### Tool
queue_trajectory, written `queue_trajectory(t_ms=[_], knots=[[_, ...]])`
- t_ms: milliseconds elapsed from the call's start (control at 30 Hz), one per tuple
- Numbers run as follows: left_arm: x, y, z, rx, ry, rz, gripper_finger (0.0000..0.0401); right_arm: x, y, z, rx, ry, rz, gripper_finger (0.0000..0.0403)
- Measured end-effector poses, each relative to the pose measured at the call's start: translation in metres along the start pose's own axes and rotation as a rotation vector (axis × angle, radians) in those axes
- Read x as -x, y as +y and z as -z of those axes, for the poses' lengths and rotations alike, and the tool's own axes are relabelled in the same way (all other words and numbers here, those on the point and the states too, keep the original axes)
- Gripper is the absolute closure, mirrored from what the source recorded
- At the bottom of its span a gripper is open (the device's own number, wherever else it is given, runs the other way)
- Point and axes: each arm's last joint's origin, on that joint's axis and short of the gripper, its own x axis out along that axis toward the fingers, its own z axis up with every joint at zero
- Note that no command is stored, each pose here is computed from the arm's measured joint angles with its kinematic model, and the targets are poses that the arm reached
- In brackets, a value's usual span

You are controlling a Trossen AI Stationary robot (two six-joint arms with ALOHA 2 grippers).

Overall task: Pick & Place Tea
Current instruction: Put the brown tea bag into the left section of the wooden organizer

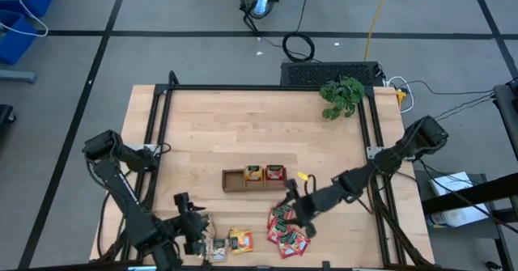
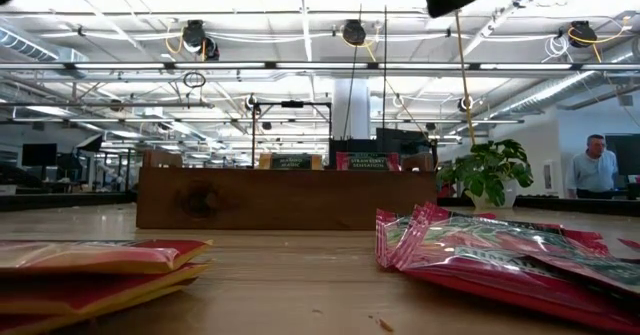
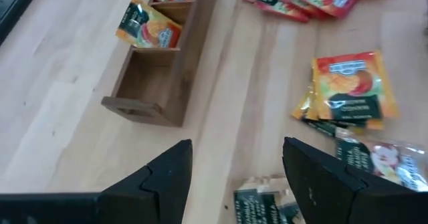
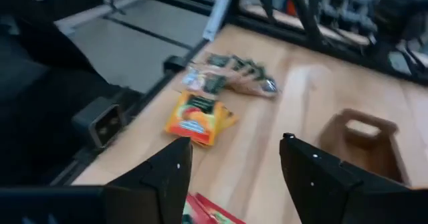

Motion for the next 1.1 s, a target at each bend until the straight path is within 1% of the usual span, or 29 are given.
queue_trajectory(t_ms=[133,200,267,333,400,500,567,600,700,767,867,967,1100], knots=[[0.006,-0.003,0.006,0.013,-0.024,0.013,0.0167,0.007,0.008,0.017,0.054,-0.105,-0.014,0.0195],[0.007,-0.004,0.008,0.038,-0.048,0.010,0.0167,0.011,0.008,0.023,0.040,-0.166,-0.010,0.0196],[0.006,-0.003,0.012,0.080,-0.065,0.000,0.0167,0.014,0.007,0.028,-0.007,-0.201,-0.010,0.0196],[0.004,-0.002,0.014,0.121,-0.089,-0.014,0.0167,0.014,0.007,0.030,-0.042,-0.199,-0.010,0.0196],[0.002,-0.001,0.014,0.153,-0.107,-0.021,0.0167,0.012,0.006,0.031,-0.070,-0.180,0.021,0.0196],[-0.001,-0.004,0.013,0.202,-0.084,0.010,0.0167,0.002,0.005,0.034,-0.081,-0.150,0.069,0.0196],[-0.001,-0.011,0.011,0.225,-0.054,0.073,0.0167,-0.011,0.003,0.032,-0.106,-0.145,0.068,0.0196],[0.000,-0.015,0.010,0.225,-0.044,0.113,0.0167,-0.018,0.001,0.030,-0.129,-0.145,0.049,0.0196],[-0.001,-0.029,0.008,0.213,-0.036,0.222,0.0170,-0.046,-0.003,0.021,-0.179,-0.117,-0.050,0.0196],[-0.004,-0.039,0.008,0.205,-0.022,0.282,0.0179,-0.065,-0.003,0.017,-0.171,-0.069,-0.102,0.0196],[-0.011,-0.051,0.014,0.210,0.017,0.328,0.0200,-0.093,-0.005,0.009,-0.158,-0.003,-0.165,0.0196],[-0.016,-0.064,0.027,0.184,0.077,0.365,0.0221,-0.118,-0.013,0.004,-0.159,0.043,-0.214,0.0196],[-0.014,-0.074,0.042,0.174,0.126,0.401,0.0242,-0.144,-0.031,0.009,-0.176,0.081,-0.182,0.0195]])
